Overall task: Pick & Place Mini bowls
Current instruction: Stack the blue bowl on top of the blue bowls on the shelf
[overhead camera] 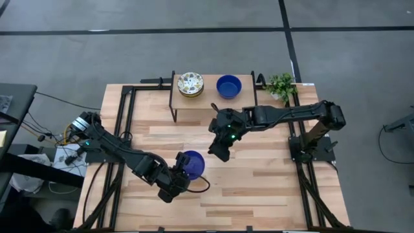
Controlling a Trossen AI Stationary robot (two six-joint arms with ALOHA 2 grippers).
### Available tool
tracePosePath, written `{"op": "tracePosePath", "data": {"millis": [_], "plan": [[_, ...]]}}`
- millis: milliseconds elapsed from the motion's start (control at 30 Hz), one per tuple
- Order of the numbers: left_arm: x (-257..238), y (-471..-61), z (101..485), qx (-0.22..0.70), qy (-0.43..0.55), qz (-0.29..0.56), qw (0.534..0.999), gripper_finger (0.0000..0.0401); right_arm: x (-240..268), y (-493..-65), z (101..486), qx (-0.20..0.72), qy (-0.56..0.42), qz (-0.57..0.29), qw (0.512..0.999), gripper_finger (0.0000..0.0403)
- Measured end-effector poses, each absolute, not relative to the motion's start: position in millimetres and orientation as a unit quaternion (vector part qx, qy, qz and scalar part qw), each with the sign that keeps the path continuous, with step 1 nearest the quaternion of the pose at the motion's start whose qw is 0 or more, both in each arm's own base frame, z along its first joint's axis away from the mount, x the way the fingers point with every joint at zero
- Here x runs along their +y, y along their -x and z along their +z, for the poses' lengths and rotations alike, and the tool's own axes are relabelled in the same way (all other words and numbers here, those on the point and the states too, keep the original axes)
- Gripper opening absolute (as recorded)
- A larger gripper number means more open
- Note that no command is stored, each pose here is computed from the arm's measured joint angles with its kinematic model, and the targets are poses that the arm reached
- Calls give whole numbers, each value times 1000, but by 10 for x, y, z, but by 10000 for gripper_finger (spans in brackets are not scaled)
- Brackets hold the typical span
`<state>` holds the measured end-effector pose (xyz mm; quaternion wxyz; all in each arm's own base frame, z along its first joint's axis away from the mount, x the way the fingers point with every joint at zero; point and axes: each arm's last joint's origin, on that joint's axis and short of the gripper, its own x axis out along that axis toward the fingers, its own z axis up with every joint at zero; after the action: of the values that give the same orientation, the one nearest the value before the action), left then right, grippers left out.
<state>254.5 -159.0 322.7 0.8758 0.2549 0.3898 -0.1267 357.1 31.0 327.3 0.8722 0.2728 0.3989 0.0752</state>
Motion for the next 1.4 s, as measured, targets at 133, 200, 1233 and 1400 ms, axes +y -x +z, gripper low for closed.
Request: {"op": "tracePosePath", "data": {"millis": [133,200,1233,1400], "plan": [[-1552,-2568,3228,391,-255,-117,877,4,359,-3565,3265,404,-284,68,867,103],[-1541,-2575,3227,391,-254,-115,877,4,379,-3564,3263,403,-281,56,869,103],[-1423,-2640,3242,392,-245,-101,881,4,477,-3982,3468,469,-184,10,864,74],[-1382,-2666,3244,392,-241,-94,883,4,476,-3963,3457,478,-181,5,859,74]]}}
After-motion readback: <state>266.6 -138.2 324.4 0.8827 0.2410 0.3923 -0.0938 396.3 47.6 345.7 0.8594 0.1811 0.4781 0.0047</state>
